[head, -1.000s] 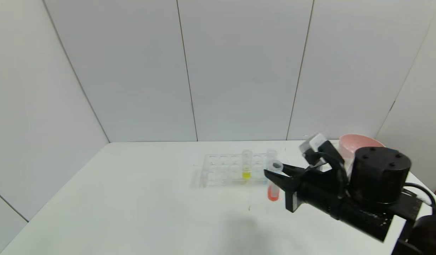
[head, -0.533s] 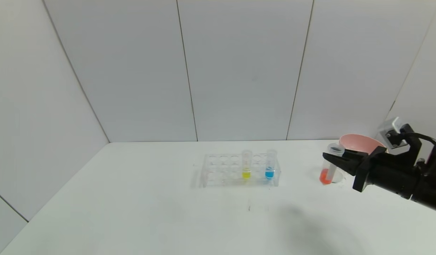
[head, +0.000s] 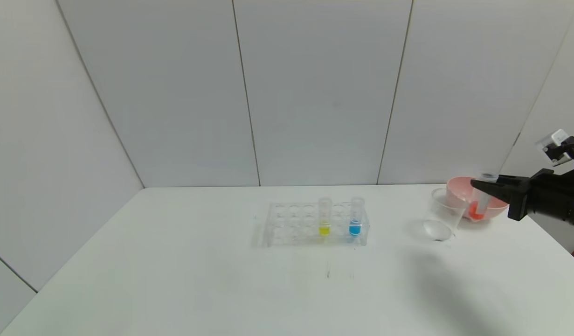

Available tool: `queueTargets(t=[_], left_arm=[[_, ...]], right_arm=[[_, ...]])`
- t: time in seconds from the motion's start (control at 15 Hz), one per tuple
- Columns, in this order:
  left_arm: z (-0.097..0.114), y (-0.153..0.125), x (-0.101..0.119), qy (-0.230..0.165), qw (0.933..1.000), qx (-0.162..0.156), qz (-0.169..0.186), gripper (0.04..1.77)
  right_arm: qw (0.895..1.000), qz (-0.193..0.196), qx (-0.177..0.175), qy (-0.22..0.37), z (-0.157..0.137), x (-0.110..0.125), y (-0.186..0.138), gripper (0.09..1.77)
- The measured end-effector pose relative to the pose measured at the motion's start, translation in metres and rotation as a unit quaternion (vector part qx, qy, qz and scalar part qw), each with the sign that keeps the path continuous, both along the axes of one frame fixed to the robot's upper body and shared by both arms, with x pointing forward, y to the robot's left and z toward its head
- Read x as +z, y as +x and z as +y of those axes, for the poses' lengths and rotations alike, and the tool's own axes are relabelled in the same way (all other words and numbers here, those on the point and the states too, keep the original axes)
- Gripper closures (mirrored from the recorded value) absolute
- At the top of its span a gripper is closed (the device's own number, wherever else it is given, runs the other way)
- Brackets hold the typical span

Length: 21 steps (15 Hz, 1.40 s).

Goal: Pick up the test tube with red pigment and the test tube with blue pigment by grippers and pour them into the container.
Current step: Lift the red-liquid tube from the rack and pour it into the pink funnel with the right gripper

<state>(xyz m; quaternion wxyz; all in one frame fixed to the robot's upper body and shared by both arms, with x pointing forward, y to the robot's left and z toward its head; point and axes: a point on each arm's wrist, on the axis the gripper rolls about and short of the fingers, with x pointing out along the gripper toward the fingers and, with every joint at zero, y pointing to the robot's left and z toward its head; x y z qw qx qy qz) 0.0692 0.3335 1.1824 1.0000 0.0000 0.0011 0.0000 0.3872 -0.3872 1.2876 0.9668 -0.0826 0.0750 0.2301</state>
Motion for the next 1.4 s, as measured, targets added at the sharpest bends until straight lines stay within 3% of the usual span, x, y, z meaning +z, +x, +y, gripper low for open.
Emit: queueTargets(t=[0.33, 0.6, 0.8, 1.07, 1.4], left_arm=[[0.0, 0.0, 0.0, 0.0, 1.0, 0.0, 0.0, 0.05], [0.0, 0.0, 0.0, 0.0, 1.0, 0.0, 0.0, 0.05], [0.0, 0.0, 0.0, 0.0, 1.0, 0.0, 0.0, 0.05], [0.0, 0.0, 0.0, 0.0, 1.0, 0.0, 0.0, 0.05], [0.0, 0.0, 0.0, 0.0, 1.0, 0.0, 0.0, 0.05]], right_arm=[[0.998, -0.028, -0.049, -0.036, -0.063, 0.001, 0.036, 1.37], [0.997, -0.025, -0.059, -0.043, -0.086, -0.006, 0.068, 1.37], [0.996, -0.023, -0.044, -0.068, -0.087, -0.009, 0.088, 1.37], [0.997, 0.029, -0.002, -0.078, -0.069, -0.007, 0.107, 1.37], [0.985, 0.068, 0.037, -0.154, -0.05, 0.007, 0.114, 1.37]])
